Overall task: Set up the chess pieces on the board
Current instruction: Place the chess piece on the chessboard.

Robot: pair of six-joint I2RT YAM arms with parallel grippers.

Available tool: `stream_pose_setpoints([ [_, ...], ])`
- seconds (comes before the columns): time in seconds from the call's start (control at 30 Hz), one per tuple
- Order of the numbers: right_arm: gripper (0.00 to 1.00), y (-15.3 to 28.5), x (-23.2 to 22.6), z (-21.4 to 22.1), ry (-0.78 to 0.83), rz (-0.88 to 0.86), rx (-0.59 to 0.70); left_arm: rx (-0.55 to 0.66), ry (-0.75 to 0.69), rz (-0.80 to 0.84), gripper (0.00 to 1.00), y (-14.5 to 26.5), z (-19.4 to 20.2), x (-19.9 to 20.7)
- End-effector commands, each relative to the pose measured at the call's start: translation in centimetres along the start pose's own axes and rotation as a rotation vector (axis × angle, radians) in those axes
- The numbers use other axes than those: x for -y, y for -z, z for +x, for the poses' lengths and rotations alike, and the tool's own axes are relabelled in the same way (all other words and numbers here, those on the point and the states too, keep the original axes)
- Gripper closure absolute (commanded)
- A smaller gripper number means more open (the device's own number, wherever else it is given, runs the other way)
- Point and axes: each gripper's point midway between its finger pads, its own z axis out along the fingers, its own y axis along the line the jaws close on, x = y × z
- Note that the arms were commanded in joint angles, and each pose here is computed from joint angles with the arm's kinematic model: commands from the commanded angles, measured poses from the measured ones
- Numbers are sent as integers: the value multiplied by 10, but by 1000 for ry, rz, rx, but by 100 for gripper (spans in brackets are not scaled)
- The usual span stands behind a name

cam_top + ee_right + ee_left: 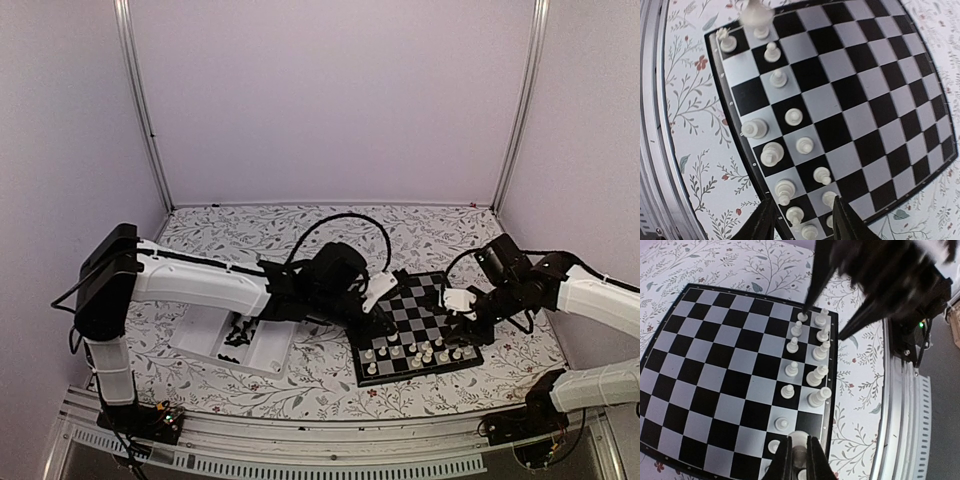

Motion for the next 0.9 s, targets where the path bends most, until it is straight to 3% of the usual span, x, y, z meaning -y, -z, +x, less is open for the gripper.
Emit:
stream_pose_setpoints([
  [0.0, 53, 33, 26, -20, -18, 164, 106, -92, -93, -5, 97, -23, 17, 20],
  [0.07, 46, 40, 45, -12, -96, 260, 152, -113, -120, -25, 97, -29, 19, 23],
  [0.27, 41, 66, 86, 6, -247, 477, 209, -161, -145, -18, 97, -40, 32, 31],
  [0.87, 38, 64, 88, 15, -262, 493, 198, -248, -160, -51, 97, -68, 51, 27],
])
